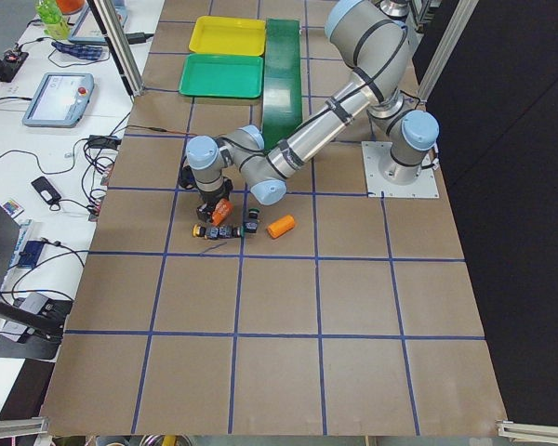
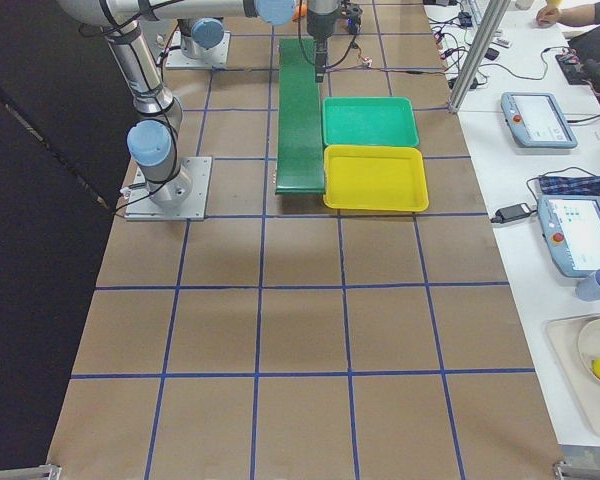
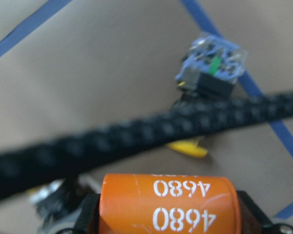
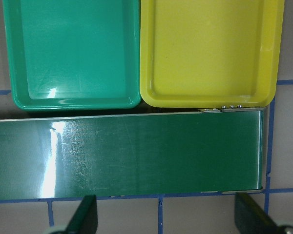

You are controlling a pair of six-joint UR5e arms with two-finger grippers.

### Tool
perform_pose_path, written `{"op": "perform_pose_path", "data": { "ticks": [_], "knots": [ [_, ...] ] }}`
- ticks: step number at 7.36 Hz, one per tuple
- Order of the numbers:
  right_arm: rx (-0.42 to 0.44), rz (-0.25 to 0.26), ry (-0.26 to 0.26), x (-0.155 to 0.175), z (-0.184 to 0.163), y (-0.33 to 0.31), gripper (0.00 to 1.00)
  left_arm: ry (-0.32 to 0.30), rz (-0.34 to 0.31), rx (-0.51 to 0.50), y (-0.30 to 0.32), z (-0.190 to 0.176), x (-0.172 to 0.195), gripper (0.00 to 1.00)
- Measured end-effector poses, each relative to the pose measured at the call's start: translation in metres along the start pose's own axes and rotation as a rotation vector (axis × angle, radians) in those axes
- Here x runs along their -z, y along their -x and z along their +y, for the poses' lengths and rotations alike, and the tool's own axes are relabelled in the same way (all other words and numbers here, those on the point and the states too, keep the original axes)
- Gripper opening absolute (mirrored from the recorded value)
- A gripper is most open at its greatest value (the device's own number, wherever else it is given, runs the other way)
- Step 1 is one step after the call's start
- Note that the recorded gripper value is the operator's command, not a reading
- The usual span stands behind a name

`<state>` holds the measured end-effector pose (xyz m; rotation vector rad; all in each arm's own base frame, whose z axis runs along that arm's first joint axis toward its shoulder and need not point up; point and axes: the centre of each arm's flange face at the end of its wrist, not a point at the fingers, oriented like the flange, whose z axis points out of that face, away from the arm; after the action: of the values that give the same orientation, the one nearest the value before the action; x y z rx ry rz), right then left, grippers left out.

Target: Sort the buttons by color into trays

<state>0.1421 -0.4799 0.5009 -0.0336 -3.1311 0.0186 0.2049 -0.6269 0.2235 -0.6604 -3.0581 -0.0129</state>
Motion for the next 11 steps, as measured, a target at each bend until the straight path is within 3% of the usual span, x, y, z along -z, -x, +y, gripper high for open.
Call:
{"op": "perform_pose_path", "data": {
  "ticks": [3,6,9,10,11],
  "knots": [
    [0.002,0.001,0.002,0.0,0.0,0.0,1.0,0.011,0.002,0.302,-0.089,0.005,0.051,0.16],
    [0.006,0.033,0.007,-0.003,0.001,-0.003,1.0,0.013,0.02,0.537,-0.227,0.001,0.068,0.16],
    [0.006,0.051,0.016,-0.006,0.001,-0.005,1.0,0.042,0.052,0.571,-0.314,0.032,0.058,0.21],
    [0.006,0.068,0.018,-0.007,0.002,-0.007,1.0,0.055,0.067,0.547,-0.324,0.041,0.048,0.54],
    [0.006,0.083,0.019,-0.007,0.002,-0.008,1.0,0.064,0.076,0.497,-0.329,0.045,0.042,1.0]
  ]
}}
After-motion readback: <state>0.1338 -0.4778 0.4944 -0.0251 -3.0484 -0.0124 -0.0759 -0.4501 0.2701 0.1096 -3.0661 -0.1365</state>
